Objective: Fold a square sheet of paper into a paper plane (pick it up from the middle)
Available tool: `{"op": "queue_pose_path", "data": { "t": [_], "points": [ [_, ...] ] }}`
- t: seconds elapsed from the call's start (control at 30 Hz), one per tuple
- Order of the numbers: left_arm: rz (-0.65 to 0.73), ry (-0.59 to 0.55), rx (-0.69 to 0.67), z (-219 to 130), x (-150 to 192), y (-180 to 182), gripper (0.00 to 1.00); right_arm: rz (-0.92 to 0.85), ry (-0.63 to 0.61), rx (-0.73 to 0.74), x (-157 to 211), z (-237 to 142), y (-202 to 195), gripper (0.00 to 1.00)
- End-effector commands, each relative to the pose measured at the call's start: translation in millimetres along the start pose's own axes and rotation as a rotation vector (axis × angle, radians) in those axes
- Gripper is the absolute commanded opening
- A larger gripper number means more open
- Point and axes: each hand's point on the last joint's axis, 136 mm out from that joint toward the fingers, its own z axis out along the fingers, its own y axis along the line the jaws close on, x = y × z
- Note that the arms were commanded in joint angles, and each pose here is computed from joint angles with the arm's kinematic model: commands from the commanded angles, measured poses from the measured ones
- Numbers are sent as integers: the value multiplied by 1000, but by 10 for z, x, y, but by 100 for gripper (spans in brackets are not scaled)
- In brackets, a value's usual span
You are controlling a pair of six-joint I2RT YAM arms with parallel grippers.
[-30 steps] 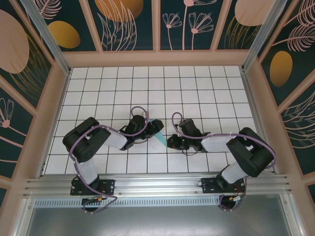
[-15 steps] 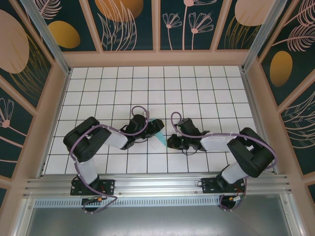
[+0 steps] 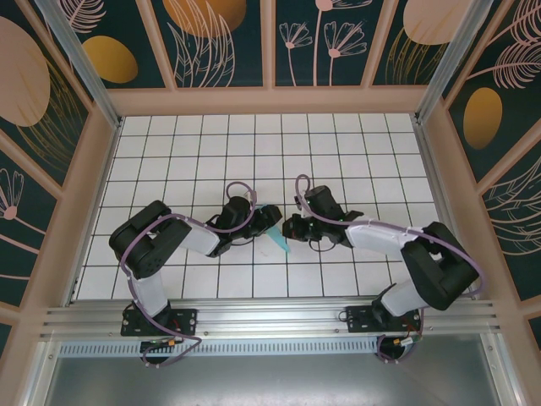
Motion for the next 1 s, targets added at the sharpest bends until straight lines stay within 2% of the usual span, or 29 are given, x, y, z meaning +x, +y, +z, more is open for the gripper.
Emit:
{"op": "queue_pose_path", "data": {
  "t": [0.0,0.2,0.3,0.5,0.63,0.83,0.97],
  "points": [
    [-6,14,-133,32,40,398,57,30,44,-79,38,114,64,8],
    [-5,19,-131,43,49,389,57,93,139,-111,236,224,-154,7],
    [-7,19,-135,41,49,404,57,115,216,-89,452,284,-308,7],
    [-11,19,-136,42,51,409,57,139,279,-43,711,301,-539,7],
    [-12,21,-136,43,57,410,57,111,256,-36,614,242,-459,7],
    [-8,28,-132,43,70,403,57,68,164,-127,264,141,-76,7],
    [-8,35,-126,64,72,394,57,77,160,-169,156,208,28,7]
  ]
}}
